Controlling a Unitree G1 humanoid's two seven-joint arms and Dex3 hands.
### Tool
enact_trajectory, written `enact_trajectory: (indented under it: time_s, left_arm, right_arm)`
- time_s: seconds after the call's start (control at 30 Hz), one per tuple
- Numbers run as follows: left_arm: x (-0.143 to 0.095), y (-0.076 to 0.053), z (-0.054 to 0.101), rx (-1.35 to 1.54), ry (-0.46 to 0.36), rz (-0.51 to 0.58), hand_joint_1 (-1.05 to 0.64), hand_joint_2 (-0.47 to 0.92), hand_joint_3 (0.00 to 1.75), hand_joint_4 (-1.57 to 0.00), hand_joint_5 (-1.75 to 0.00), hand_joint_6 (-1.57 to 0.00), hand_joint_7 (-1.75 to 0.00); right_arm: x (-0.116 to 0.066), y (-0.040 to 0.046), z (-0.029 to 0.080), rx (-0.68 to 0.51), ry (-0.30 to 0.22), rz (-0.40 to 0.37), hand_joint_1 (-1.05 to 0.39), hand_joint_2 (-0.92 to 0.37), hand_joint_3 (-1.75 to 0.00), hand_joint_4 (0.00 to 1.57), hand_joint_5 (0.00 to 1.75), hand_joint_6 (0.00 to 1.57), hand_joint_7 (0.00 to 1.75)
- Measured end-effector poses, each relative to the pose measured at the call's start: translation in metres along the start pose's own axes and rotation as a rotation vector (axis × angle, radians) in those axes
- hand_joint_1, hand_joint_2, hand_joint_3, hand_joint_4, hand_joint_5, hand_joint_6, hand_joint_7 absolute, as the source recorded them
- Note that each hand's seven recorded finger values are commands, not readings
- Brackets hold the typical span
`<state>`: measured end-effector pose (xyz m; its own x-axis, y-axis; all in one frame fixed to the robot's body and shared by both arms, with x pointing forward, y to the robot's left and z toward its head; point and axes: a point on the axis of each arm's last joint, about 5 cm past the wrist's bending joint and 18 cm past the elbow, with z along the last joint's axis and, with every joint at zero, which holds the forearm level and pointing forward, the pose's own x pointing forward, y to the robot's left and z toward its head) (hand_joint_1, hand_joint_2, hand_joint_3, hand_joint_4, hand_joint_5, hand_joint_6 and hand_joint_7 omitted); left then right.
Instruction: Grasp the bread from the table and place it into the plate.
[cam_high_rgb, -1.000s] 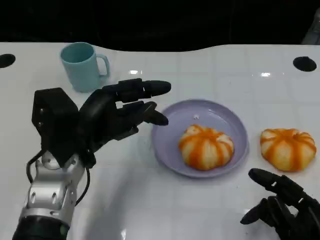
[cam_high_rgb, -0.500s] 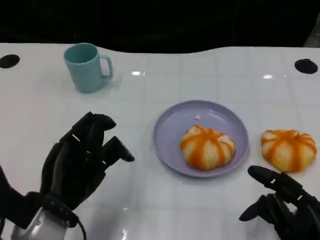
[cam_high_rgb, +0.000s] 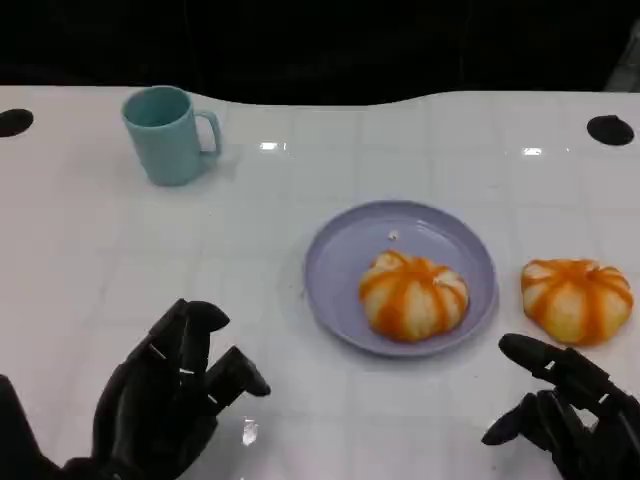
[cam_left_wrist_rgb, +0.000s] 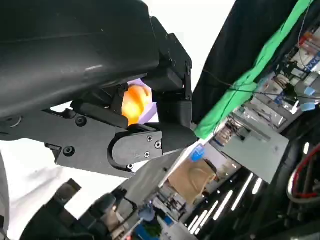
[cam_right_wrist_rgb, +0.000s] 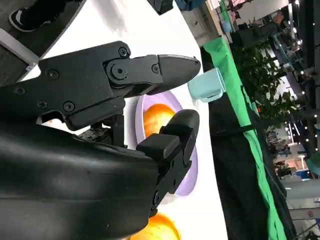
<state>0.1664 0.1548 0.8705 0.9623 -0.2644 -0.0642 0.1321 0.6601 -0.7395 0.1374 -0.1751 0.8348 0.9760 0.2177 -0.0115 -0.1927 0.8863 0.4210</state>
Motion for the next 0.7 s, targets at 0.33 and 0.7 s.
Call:
enact_trajectory:
  time_s: [0.33,0.7]
  left_arm:
    - [-0.0041,0.0001,-0.0037,0.021,0.047,0.04,-0.52,0.92,0.47,-0.74,-1.75,-0.53,-1.72]
    - [-0.0037,0.0,-0.0045,0.031,0.047,0.043,-0.53,0.92,0.45,-0.73,-1.75,-0.54,-1.69]
  right_arm:
    - [-0.0016,-0.0005,-0.0006,0.005,0.003,0.001,-0.74,-0.92,-0.28,0.63,1.31,0.88,0.46]
    - [-0.0018,-0.001,-0.0003,0.004,0.004,0.0,-0.76,-0.92,-0.28,0.64,1.29,0.89,0.45]
